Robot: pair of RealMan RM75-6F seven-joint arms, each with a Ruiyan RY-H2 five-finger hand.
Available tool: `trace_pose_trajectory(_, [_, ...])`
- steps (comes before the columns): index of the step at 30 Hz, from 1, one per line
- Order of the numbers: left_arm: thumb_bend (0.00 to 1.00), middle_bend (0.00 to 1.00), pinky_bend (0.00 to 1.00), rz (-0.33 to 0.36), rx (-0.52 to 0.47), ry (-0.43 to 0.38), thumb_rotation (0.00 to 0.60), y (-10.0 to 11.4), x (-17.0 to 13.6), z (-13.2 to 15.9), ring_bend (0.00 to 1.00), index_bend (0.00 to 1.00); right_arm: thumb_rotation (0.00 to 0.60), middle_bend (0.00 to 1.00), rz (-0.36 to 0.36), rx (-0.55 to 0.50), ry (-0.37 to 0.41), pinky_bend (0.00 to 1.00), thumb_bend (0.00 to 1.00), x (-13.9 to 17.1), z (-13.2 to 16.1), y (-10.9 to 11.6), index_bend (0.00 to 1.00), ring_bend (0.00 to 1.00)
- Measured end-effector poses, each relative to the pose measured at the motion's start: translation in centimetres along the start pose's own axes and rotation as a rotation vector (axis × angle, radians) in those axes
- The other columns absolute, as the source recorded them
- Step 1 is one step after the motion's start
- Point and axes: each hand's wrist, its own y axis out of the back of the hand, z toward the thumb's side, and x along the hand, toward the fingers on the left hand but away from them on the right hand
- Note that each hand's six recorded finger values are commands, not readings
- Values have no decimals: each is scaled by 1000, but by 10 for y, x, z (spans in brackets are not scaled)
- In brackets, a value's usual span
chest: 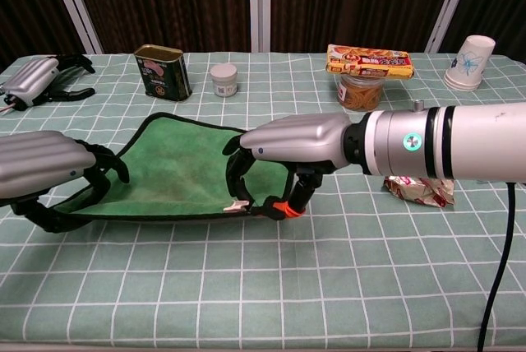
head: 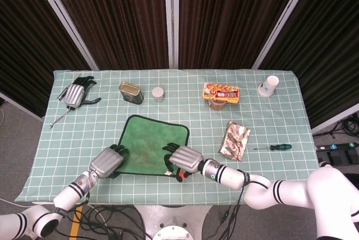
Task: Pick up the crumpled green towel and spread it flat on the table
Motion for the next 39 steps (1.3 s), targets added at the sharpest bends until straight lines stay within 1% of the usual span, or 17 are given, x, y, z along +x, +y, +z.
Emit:
trace_pose_trajectory(2, [128, 262, 260, -15, 10, 5, 485, 0, -2, 0, 192, 331, 600, 276, 10, 18, 1, 0, 537, 1, 1, -5, 769, 17])
trace_pose_trajectory(6, [71, 223, 260, -60, 13, 19, 452, 0, -6, -2, 177, 259, 600, 275, 23, 55, 2, 0, 537, 3, 2, -12, 766, 14])
trace_pose_trajectory(11, [2, 185, 259, -120, -7, 29, 425, 6, -11, -1, 160, 232, 600, 273, 34, 69, 2, 0, 535, 4, 4, -18, 765, 10])
trace_pose_trajectory(15, [0, 185, 259, -123, -2, 39, 409, 14, -9, -3, 160, 225, 600, 264, 49, 76, 7, 0, 529, 5, 6, -22, 753, 5])
trace_pose_trajectory(17, [0, 185, 259, -120, -4, 52, 404, 16, -11, -5, 160, 224, 579, 247, 59, 94, 11, 0, 477, 6, 7, -24, 722, 0])
trace_pose_trajectory(18, [0, 185, 259, -116, -3, 58, 401, 17, -11, -6, 160, 224, 542, 233, 63, 104, 12, 0, 421, 6, 6, -25, 691, 0])
trace_pose_trajectory(19, [0, 185, 259, -112, -2, 62, 401, 18, -12, -7, 160, 224, 467, 204, 65, 112, 12, 0, 305, 7, 6, -25, 533, 0])
trace_pose_trajectory(21, [0, 185, 259, -103, -5, 69, 402, 21, -11, -9, 160, 223, 288, 127, 74, 141, 13, 0, 55, 8, 5, -26, 122, 0])
trace_pose_trajectory(22, [0, 185, 259, -99, -7, 72, 404, 23, -10, -10, 160, 224, 249, 105, 77, 153, 13, 0, 21, 9, 5, -26, 88, 0])
trace_pose_trajectory(24, [0, 185, 259, -94, -14, 80, 403, 25, -10, -11, 160, 223, 166, 46, 84, 180, 13, 0, 0, 12, 5, -28, 171, 0])
trace_pose_trajectory(25, [0, 185, 259, -91, -17, 83, 402, 25, -9, -12, 160, 224, 144, 31, 88, 190, 13, 0, 0, 13, 6, -29, 163, 0])
trace_pose_trajectory(27, [0, 185, 259, -83, -23, 88, 400, 28, -7, -13, 160, 224, 104, 6, 97, 211, 12, 0, 0, 17, 6, -31, 88, 0])
trace_pose_trajectory(31, [0, 185, 259, -73, -47, 112, 403, 28, -10, -19, 160, 224, 101, 0, 109, 235, 8, 0, 0, 27, 8, -33, 50, 0])
trace_pose_trajectory(34, [0, 185, 259, -55, -73, 134, 407, 31, -11, -24, 160, 224, 99, 0, 98, 241, -10, 0, 0, 38, 5, -29, 43, 0])
trace_pose_trajectory(36, [0, 185, 259, -41, -88, 149, 438, 33, -12, -27, 160, 224, 104, 0, 80, 242, -28, 0, 0, 44, 1, -24, 43, 0])
trace_pose_trajectory(37, [0, 185, 259, -32, -95, 156, 457, 34, -13, -29, 160, 224, 121, 0, 70, 240, -36, 0, 0, 46, -1, -22, 43, 0])
trace_pose_trajectory(39, [0, 185, 259, -6, -113, 175, 549, 37, -14, -33, 160, 224, 235, 5, 40, 227, -57, 0, 0, 51, -4, -17, 49, 0])
